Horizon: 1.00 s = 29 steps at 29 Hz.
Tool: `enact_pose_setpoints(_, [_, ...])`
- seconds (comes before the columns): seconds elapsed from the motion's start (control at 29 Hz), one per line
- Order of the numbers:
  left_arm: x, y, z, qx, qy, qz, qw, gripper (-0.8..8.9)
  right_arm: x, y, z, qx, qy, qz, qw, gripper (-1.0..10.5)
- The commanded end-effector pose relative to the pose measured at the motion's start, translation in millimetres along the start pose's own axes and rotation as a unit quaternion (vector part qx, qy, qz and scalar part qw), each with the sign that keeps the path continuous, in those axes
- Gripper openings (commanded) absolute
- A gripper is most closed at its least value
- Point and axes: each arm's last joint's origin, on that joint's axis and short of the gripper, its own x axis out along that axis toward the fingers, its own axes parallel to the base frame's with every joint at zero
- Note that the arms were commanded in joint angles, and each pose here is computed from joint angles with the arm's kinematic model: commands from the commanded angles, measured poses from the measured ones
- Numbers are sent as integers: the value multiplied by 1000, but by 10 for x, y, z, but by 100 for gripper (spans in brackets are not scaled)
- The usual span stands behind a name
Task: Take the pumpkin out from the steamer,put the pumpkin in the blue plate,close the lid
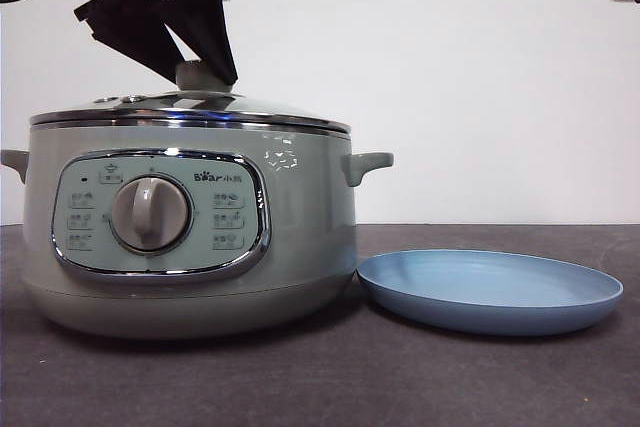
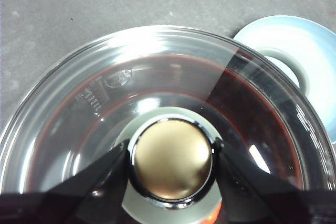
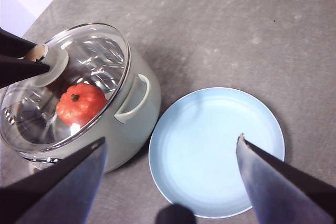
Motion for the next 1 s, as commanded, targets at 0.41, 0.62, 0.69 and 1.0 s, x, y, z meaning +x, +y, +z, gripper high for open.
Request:
enact_pose_setpoints(0.41, [-1013,-23,116,20,-106,125,986,-12,152,214,103,-40,-3,97,994,410])
enact_pose_setpoints(0.62, [-1460,-29,-57,15,-123,203,971,-12,449,423,259,-60,36,146,987,420])
enact_pose_setpoints(0.69, [-1596,-28,-126,11,-126,233,964,-12,589,519,341,-68,52,162,983,459])
enact_pose_setpoints(1.0, [-2006,-41,-396,-4,-131,307,943,-12,1252,1072,693,-116,132,200,964,485])
